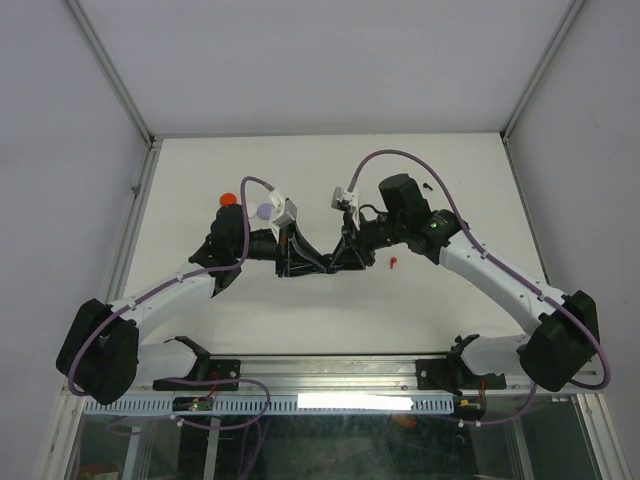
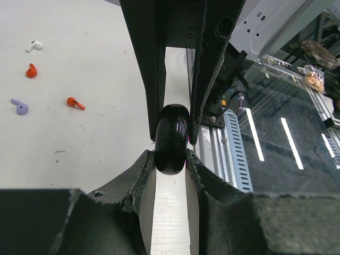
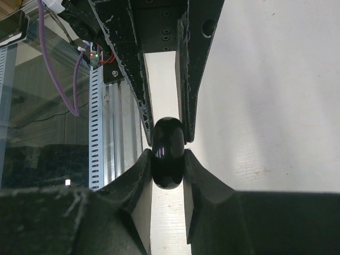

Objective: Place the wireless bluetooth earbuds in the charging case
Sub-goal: Pick up the charging case at the center of the board.

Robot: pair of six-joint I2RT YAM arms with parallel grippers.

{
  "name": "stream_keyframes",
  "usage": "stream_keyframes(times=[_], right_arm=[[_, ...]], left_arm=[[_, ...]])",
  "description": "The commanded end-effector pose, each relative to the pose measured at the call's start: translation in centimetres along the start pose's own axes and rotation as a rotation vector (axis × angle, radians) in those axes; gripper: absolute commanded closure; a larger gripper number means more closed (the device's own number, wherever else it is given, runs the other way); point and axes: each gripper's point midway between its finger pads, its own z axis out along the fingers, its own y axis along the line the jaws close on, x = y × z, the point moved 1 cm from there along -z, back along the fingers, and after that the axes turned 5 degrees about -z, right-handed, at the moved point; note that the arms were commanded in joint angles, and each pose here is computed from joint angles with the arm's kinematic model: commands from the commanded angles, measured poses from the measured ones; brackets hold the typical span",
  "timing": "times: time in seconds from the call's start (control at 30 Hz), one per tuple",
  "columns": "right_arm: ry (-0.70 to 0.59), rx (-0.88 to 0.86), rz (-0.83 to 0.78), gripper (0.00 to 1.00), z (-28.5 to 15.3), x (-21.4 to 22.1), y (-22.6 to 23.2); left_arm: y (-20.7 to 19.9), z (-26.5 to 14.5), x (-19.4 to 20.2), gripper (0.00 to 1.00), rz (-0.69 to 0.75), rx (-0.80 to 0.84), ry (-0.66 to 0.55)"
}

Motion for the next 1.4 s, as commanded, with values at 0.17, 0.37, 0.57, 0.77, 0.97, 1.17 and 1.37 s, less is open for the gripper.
stream_keyframes(times=[0.17, 0.37, 0.57, 0.77, 0.97, 1.17, 1.37], right_arm=[[-0.066, 0.008, -0.149, 0.69, -0.9, -3.9, 0.9], [-0.065, 0.008, -0.155, 0.67, -1.2, -4.0, 1.1], [-0.065, 0.001, -0.16, 0.62, -1.4, -3.9, 1.5], [-0.062, -0.011, -0.162, 0.66, -1.4, -3.6, 1.8], [-0.043, -0.053, -0.142, 0.66, -1.0, -3.1, 2.0], [-0.041, -0.075, -0.142, 0.67, -0.8, -3.0, 2.1], [-0.032, -0.092, -0.143, 0.85, -0.9, -2.8, 2.3]], left_arm=[[-1.3, -0.4, -1.2, 1.0, 0.114, 0.028, -0.046], [-1.6, -0.6, -1.5, 1.0, 0.136, 0.024, -0.067], [-1.6, -0.8, -1.2, 1.0, 0.134, 0.01, -0.076], [-1.5, -0.9, -1.4, 1.0, 0.139, -0.012, -0.091], [-1.6, -0.8, -1.8, 1.0, 0.14, -0.007, -0.102], [-1.8, -0.9, -1.9, 1.0, 0.139, -0.003, -0.117], [-1.7, -0.7, -1.9, 0.97, 0.127, 0.002, -0.111]])
